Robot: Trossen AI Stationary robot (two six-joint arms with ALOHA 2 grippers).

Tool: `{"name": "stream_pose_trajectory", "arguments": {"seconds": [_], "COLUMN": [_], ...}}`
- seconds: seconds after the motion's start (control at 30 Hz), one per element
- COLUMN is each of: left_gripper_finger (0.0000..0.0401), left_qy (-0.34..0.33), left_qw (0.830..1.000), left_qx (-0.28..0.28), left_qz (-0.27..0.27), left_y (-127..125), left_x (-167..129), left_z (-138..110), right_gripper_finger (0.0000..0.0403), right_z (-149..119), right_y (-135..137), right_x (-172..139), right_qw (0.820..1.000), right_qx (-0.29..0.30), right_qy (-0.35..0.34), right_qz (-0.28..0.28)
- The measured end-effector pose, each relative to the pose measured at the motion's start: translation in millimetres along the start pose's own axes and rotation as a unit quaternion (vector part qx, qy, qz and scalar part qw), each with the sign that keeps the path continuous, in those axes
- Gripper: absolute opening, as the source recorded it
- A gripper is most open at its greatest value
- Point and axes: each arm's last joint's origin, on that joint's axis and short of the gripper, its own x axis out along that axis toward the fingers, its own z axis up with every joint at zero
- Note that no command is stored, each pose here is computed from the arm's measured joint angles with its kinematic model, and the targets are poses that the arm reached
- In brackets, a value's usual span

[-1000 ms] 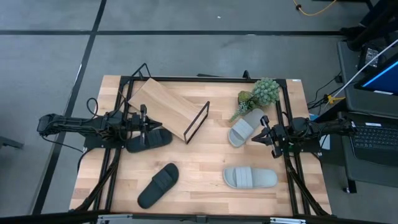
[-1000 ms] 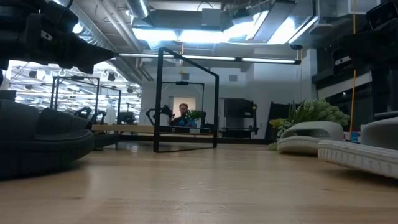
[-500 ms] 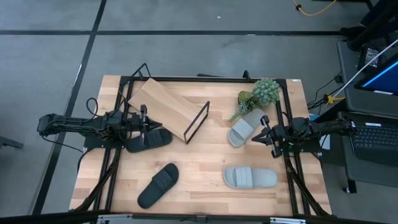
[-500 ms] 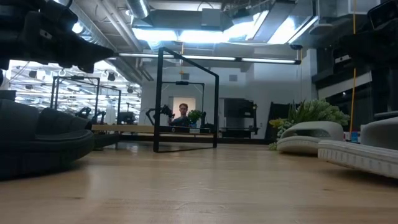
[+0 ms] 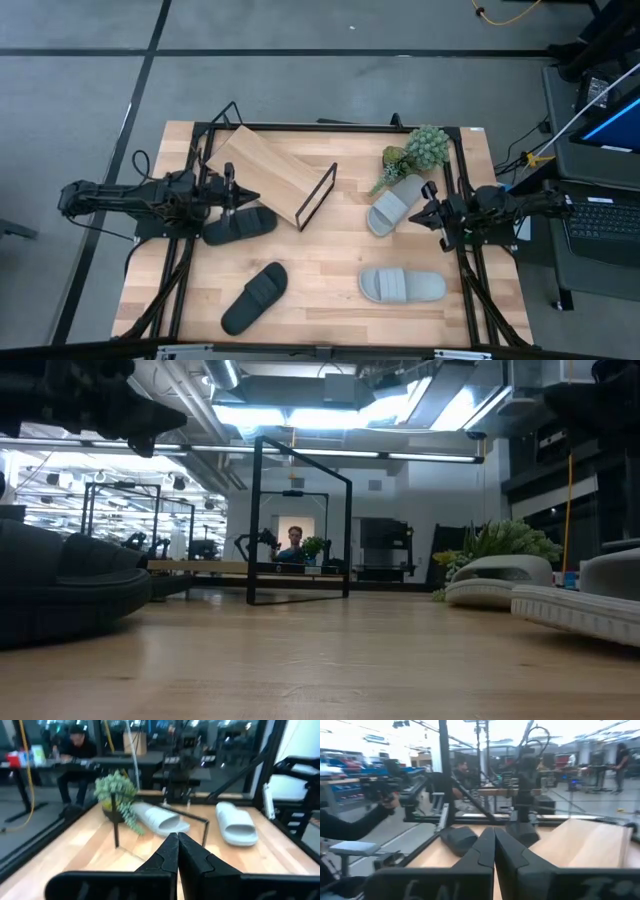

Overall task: Pick and place slides into the shelf
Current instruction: Put the top black slipper on the shelf

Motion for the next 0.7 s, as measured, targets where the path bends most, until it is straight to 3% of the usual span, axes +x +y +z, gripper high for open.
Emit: {"name": "stream_pose_trajectory", "arguments": {"seconds": [0.47, 0.7], "left_gripper_finger": [0.0, 0.0], "left_qy": [0.015, 0.015], "left_qw": [1.0, 1.0], "left_qx": [0.022, -0.002], "left_qz": [0.004, 0.012], "left_y": [0.2, 1.9], "left_x": [3.0, 3.0], "left_z": [4.4, 4.4], "right_gripper_finger": [0.0004, 0.0005], "right_z": [18.7, 46.0], "right_y": [-8.4, -10.2], "right_x": [11.0, 24.0], "right_qw": [0.984, 0.974], "right_qx": [-0.014, -0.046], "right_qy": [0.079, 0.094], "right_qz": [-0.159, -0.203]}}
